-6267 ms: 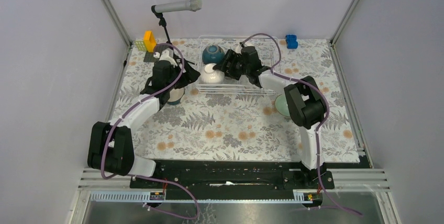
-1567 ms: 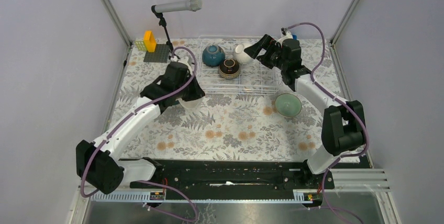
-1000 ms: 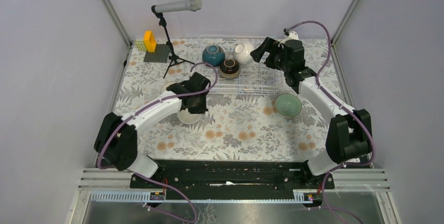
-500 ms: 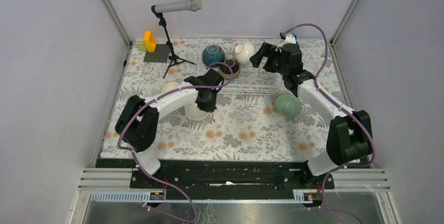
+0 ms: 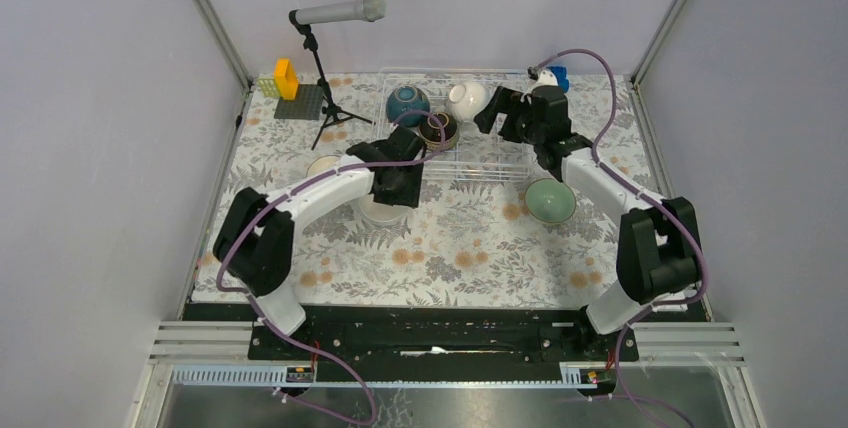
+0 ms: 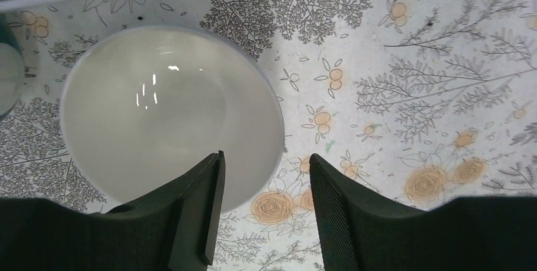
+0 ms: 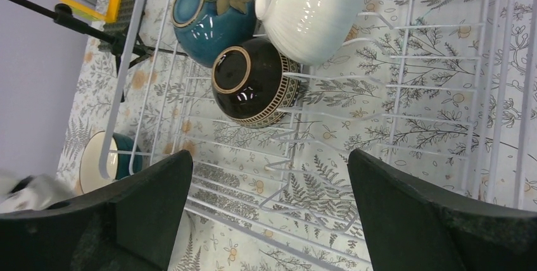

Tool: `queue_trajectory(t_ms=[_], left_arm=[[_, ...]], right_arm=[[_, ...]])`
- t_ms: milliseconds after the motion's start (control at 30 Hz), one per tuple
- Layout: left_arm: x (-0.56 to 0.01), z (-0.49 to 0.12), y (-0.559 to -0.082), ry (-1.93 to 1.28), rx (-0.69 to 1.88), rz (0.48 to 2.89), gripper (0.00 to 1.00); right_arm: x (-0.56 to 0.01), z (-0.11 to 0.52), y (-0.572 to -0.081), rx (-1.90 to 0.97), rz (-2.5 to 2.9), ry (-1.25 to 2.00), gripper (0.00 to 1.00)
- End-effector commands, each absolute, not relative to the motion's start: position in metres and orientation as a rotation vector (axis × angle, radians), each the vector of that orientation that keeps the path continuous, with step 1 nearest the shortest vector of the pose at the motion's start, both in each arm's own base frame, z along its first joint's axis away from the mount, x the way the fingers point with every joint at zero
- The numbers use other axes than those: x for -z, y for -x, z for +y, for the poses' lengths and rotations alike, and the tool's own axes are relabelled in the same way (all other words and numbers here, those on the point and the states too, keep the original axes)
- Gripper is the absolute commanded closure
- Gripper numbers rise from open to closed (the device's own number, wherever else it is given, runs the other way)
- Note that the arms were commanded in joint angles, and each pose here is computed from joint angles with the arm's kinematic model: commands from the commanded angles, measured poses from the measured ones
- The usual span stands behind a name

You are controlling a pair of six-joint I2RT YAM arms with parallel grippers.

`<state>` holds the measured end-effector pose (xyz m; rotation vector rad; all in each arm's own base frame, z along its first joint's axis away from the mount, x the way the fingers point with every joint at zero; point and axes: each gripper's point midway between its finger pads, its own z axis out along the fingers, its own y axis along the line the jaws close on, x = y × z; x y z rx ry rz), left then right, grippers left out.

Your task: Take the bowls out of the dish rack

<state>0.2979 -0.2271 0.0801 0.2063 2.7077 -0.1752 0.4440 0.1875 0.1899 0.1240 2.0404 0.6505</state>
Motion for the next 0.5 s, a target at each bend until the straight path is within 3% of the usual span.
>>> queue_trajectory(t_ms=[0,167,467], left_arm=[[-0.119,-0.227,-0.302,-0.189,0.243,2.577,0.43],[-0.144,-0.231,-0.299,-0.199,0.361,2.458,0.43],[-0.194,-0.203,-0.33,0.017,0.384,2.28,0.21]], right_arm=[[-0.204,0.197,-0.464,-0.675,1.998,-0.14,0.0],[-0.193,0.199,-0.488,-0.636,2.031,-0.185,0.0],[-0.187,0.2,-0.535,-0.554,2.039,-0.232,0.0]])
